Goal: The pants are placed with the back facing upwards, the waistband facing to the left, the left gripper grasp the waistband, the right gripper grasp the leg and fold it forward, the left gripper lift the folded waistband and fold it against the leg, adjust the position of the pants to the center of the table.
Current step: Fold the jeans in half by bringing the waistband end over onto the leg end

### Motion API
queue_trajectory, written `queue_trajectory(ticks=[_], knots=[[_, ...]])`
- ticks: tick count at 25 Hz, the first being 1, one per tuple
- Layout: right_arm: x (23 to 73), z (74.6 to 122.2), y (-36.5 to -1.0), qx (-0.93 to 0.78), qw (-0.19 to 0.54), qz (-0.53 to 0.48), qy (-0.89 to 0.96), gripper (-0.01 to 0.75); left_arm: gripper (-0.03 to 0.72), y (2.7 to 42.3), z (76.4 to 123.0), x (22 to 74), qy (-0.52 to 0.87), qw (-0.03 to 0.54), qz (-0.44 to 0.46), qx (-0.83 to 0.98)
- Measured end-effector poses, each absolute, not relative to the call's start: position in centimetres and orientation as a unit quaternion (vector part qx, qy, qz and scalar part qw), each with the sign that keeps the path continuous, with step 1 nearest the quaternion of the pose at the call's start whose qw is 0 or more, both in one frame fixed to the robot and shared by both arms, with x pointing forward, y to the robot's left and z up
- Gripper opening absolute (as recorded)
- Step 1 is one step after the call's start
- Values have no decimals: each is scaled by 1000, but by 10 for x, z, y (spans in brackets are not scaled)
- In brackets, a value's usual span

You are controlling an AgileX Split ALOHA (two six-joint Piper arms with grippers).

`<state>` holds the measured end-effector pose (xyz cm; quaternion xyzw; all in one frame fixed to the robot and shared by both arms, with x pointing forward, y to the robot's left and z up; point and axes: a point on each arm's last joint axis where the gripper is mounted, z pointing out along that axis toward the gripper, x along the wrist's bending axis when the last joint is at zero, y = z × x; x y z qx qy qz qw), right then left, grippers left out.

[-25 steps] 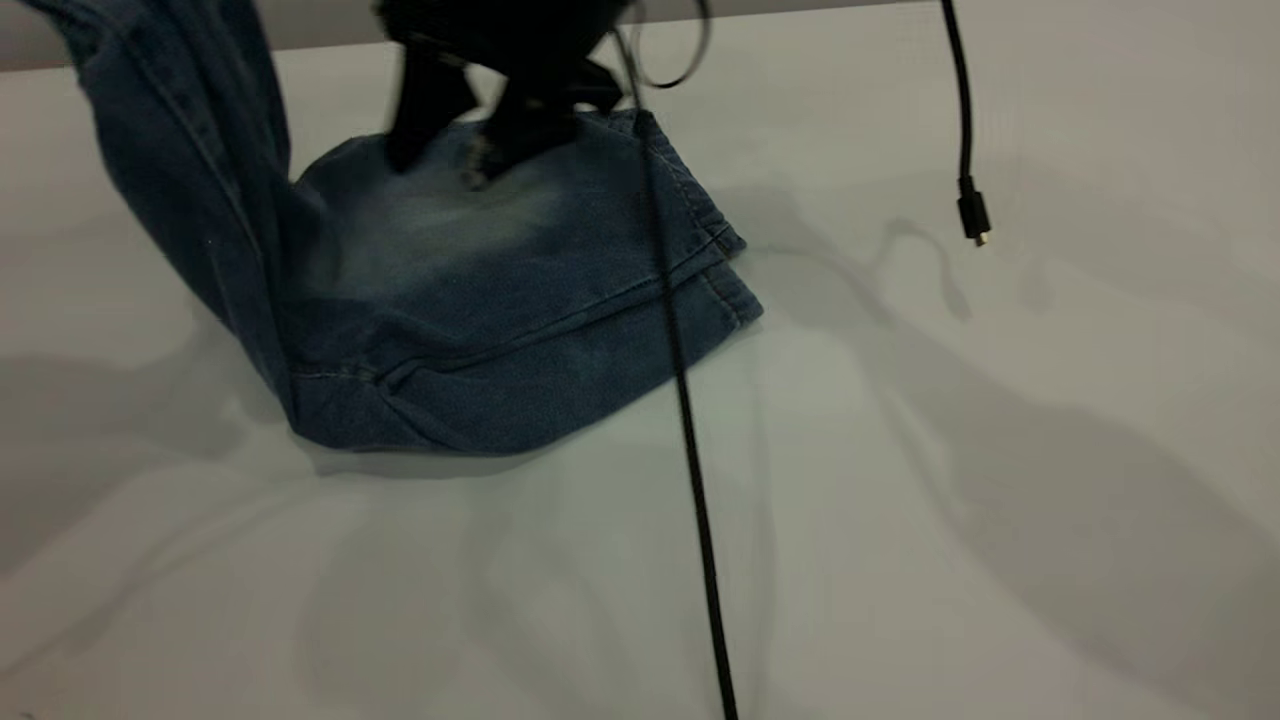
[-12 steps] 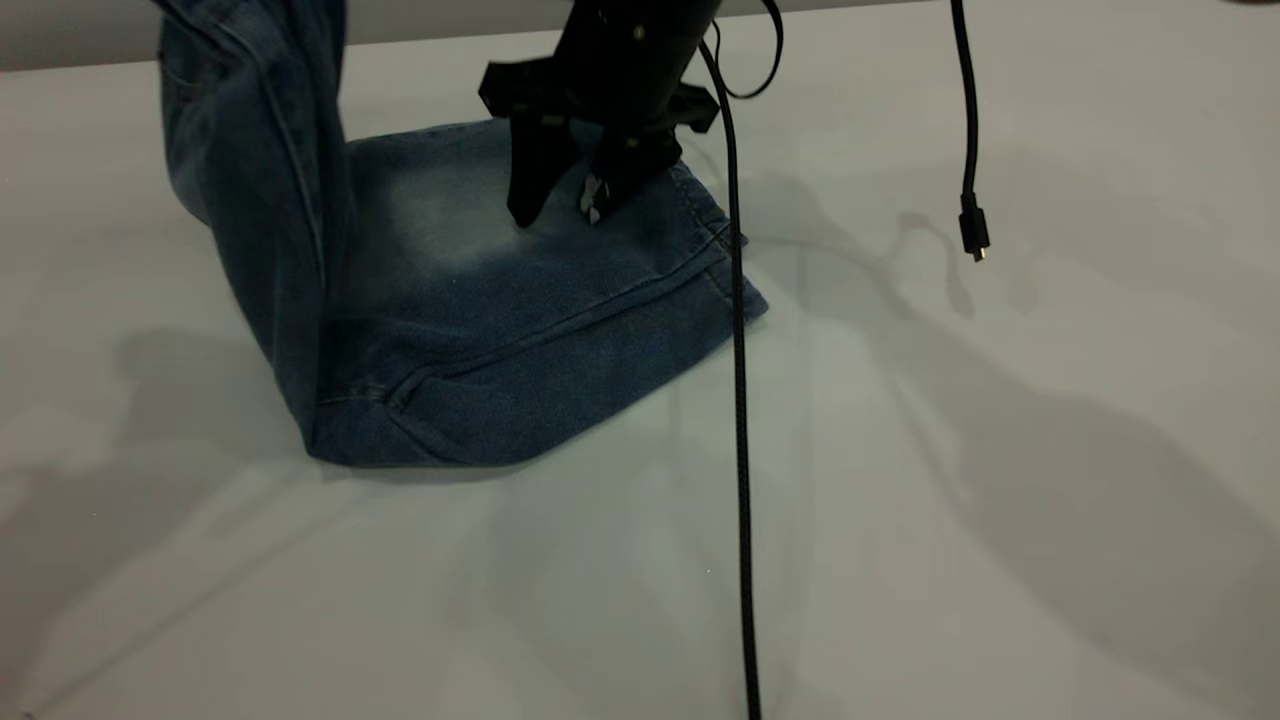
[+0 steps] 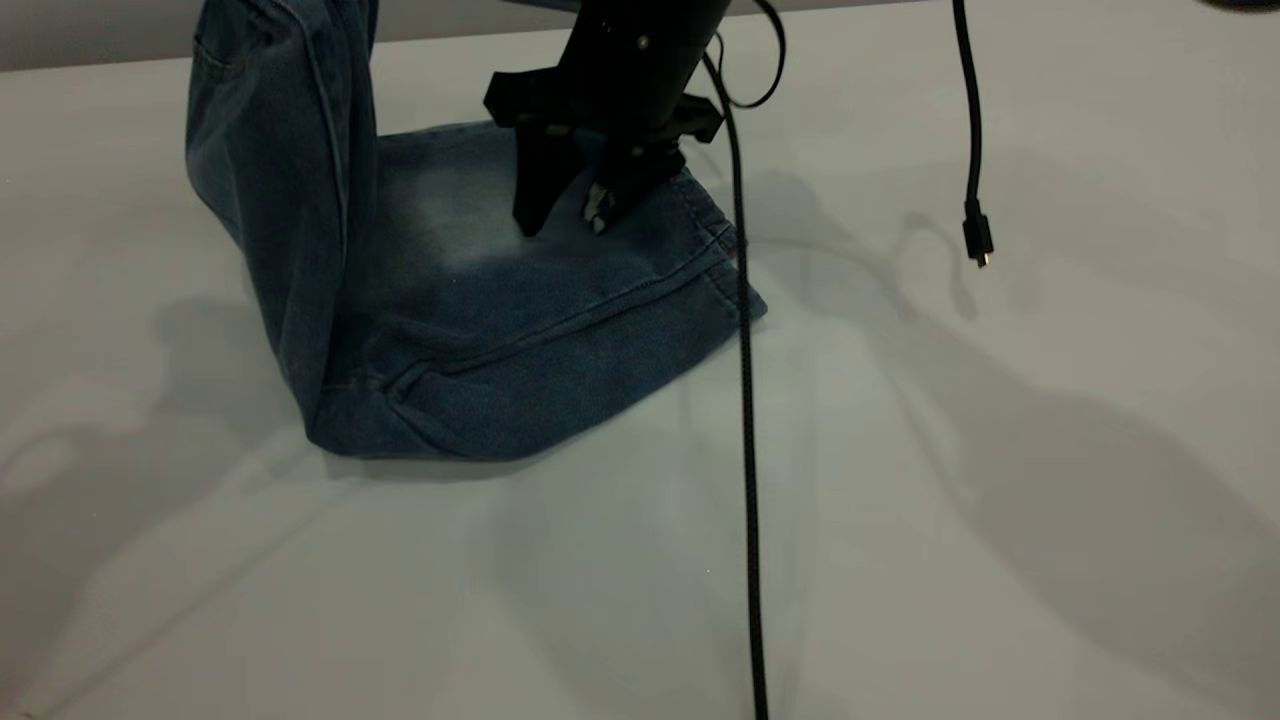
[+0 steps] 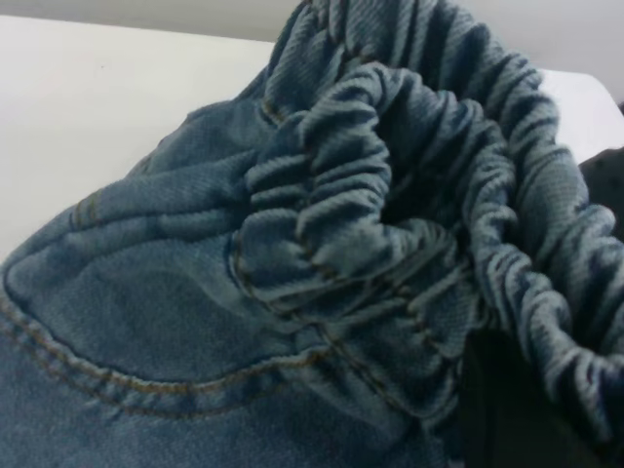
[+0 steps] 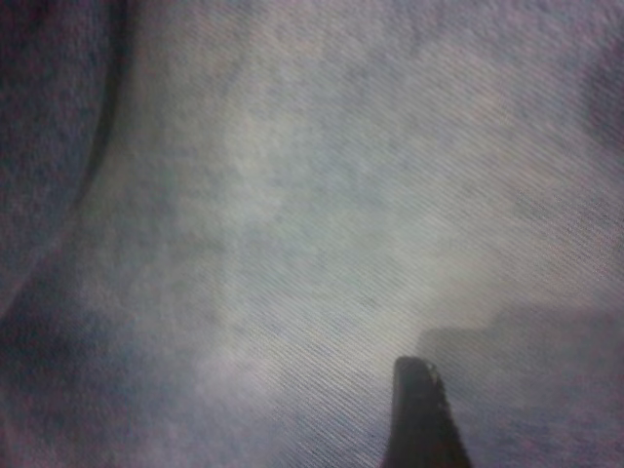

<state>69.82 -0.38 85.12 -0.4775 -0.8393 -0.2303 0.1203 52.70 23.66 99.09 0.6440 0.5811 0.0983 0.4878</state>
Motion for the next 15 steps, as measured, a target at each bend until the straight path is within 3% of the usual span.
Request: queue_trajectory(ticks=[6,15], knots=[[709,902,-15,-469,75,-264,-839,382,171,235,982,530,580,480,88,652],[729,974,-59,-478,22,-286,-830,382,171,214,978,545,554,483,72,674]])
